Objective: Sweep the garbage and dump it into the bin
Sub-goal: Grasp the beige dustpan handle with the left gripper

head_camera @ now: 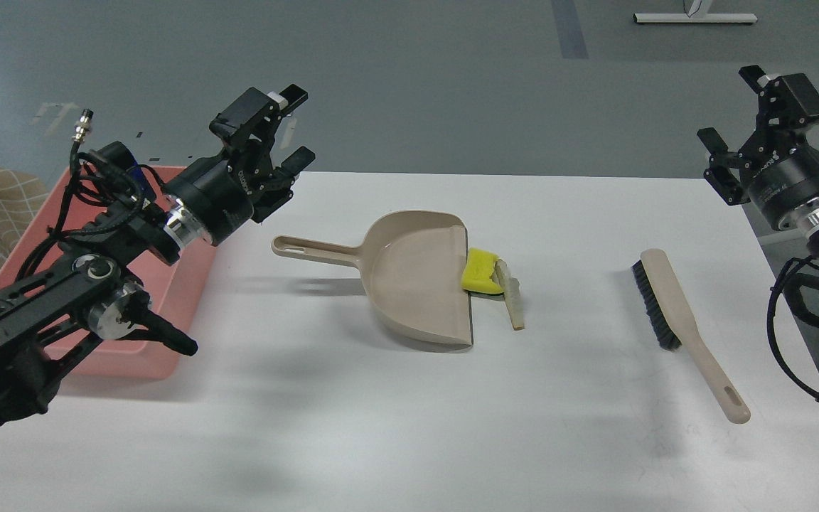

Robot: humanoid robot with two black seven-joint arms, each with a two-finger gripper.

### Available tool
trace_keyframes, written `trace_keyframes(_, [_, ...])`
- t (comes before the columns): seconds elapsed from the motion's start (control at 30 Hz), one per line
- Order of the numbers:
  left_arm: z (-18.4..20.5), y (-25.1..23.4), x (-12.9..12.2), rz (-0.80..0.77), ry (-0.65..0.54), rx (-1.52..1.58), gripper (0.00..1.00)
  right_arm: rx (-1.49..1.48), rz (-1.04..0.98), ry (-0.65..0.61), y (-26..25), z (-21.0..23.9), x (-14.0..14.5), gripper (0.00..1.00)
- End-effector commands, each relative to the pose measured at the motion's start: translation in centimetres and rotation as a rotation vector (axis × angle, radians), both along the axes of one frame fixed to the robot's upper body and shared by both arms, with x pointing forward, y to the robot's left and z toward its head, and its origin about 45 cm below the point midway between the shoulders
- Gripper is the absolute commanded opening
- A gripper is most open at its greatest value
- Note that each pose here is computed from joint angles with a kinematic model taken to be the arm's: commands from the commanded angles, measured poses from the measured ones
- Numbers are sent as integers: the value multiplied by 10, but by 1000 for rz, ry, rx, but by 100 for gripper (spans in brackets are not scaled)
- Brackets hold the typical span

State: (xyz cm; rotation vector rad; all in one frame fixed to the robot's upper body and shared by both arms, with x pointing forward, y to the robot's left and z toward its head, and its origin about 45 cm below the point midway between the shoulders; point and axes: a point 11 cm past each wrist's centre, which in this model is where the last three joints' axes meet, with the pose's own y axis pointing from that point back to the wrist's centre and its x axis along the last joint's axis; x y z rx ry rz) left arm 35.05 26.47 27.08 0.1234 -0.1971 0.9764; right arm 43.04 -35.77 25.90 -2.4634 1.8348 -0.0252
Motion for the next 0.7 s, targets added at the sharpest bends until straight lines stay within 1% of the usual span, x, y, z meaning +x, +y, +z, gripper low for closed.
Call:
trace_keyframes(0.0, [-13, 7, -20, -12, -19, 118, 100, 2, 1, 2, 1, -1, 0, 100])
trace_keyframes(0.07, [-38, 7, -43, -13, 2, 179, 100, 4, 1, 4, 1, -2, -1, 100])
trace_keyframes(0.13, [-57, 7, -60, -15, 21, 225, 100, 5, 2, 4, 2, -2, 0, 100])
trace_keyframes(0.27, [-81, 4, -79, -10, 40, 266, 100, 2, -1, 3, 0, -1, 0, 100])
trace_keyframes(0.4, [-87, 5, -81, 4, 57, 264, 100, 5, 2, 2, 2, -2, 0, 100])
trace_keyframes(0.67, [-116, 9, -71, 93, 123, 274, 100, 8, 4, 3, 3, -2, 0, 100])
